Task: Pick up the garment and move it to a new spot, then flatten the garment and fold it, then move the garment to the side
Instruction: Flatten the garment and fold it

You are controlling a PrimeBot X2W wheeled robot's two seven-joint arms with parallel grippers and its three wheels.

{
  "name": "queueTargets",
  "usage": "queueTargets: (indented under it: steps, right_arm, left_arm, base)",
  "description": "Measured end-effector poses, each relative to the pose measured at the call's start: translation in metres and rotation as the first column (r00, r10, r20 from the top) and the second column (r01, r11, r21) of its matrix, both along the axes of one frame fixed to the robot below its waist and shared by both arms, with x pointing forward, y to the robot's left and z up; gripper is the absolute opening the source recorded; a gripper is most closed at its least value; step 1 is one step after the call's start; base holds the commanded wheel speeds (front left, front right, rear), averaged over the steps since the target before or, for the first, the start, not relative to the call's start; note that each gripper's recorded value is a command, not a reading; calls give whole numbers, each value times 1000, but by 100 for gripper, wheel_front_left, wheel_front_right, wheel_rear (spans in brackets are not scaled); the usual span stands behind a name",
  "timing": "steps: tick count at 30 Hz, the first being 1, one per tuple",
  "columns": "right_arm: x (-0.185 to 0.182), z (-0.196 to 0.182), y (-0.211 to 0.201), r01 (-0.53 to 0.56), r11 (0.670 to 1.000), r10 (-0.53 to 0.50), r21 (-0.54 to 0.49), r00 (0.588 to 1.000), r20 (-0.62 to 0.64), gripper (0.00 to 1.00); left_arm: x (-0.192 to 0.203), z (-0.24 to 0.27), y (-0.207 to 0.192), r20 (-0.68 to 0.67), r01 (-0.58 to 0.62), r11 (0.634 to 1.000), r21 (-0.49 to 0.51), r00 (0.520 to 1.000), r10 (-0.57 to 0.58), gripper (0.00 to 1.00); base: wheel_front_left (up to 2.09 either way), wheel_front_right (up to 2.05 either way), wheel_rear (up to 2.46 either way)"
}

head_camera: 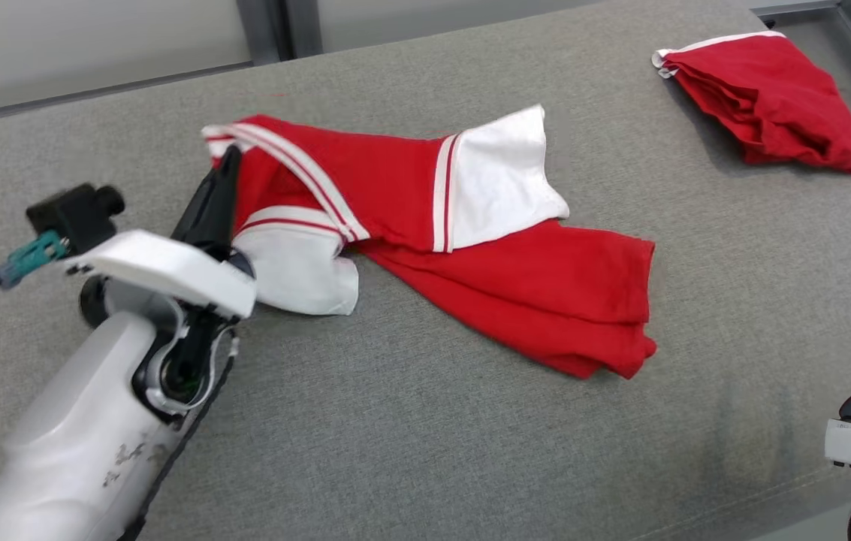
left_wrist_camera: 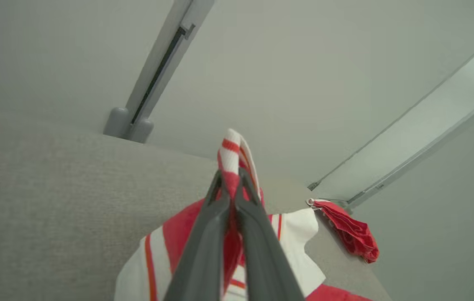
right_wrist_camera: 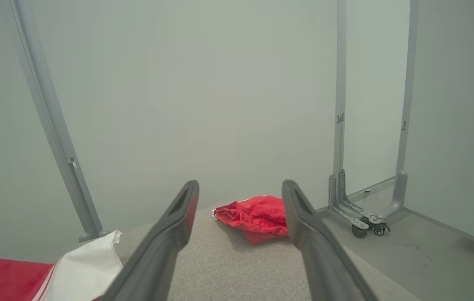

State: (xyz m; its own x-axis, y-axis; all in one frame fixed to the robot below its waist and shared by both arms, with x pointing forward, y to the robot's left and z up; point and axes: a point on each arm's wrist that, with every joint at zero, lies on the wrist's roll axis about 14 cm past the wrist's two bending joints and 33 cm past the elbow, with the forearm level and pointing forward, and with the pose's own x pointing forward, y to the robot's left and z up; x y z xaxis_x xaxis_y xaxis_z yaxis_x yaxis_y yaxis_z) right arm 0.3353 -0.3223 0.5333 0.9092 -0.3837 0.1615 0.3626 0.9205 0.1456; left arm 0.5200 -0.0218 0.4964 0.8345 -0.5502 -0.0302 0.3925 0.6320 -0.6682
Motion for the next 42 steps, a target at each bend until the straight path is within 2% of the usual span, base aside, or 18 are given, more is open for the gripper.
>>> queueTargets:
  steps: [3, 6, 10, 15, 16, 17, 18, 21, 25, 28, 30, 32, 33, 38, 42]
  right_arm:
    - [10, -4, 8, -28, 1000, 28, -2, 1000, -10, 100]
    - [13, -4, 12, -43, 999, 43, -2, 999, -10, 100]
    - [13, -10, 19, -63, 998, 63, 5, 998, -26, 100]
    - [17, -17, 28, -93, 996, 93, 5, 995, -46, 100]
    - [19, -17, 31, -102, 995, 102, 4, 994, -47, 100]
    - [21, -17, 33, -111, 994, 111, 3, 993, -46, 100]
    - [22, -17, 36, -119, 993, 119, 1, 992, -46, 100]
    - [25, -15, 41, -134, 991, 134, -2, 990, -39, 100]
    - [26, -12, 44, -144, 990, 144, -6, 989, -32, 100]
    - [25, -11, 45, -148, 989, 148, -5, 989, -29, 100]
    - [24, -13, 46, -150, 989, 150, -2, 988, -33, 100]
    - [20, -16, 46, -149, 989, 149, 4, 988, -42, 100]
    - [20, -17, 46, -150, 989, 150, 6, 988, -45, 100]
    - [23, -20, 51, -165, 986, 165, 13, 985, -52, 100]
    - [27, -21, 55, -180, 984, 180, 14, 982, -50, 100]
  left_arm:
    - [0, -41, 48, -92, -114, 992, 61, 989, 120, 0]
    - [-4, -66, 86, -161, -215, 973, 81, 961, 226, 0]
    - [-10, -78, 126, -175, -311, 945, 103, 929, 325, 0]
    - [-23, -90, 163, -151, -373, 905, 203, 901, 406, 0]
    - [-23, -90, 168, -139, -385, 896, 221, 897, 420, 13]
    - [-24, -90, 173, -131, -398, 886, 235, 891, 435, 70]
    - [-24, -89, 177, -121, -411, 878, 246, 886, 448, 100]
    - [-22, -82, 187, -77, -438, 857, 272, 878, 473, 100]
    - [-15, -57, 203, 68, -510, 785, 351, 850, 522, 100]
    - [-27, -48, 201, 120, -553, 756, 351, 827, 549, 100]
    - [-41, -44, 186, 138, -546, 770, 332, 835, 533, 100]
    - [-64, -51, 145, 143, -413, 849, 329, 910, 388, 100]
    - [-79, -58, 129, 132, -358, 868, 345, 934, 333, 100]
    - [-127, -90, 90, 58, -196, 889, 414, 980, 190, 100]
    - [-150, -114, 71, -58, -102, 905, 414, 989, 138, 100]
  base:
    - [0, 0, 0]
    - [0, 0, 0]
    - [0, 0, 0]
    - [0, 0, 0]
    - [0, 0, 0]
    - [0, 0, 0]
    - [0, 0, 0]
    - [0, 0, 0]
    - [0, 0, 0]
    - [0, 0, 0]
    - [0, 0, 0]
    - [0, 0, 0]
    - [0, 0, 0]
    - [0, 0, 0]
    - [0, 0, 0]
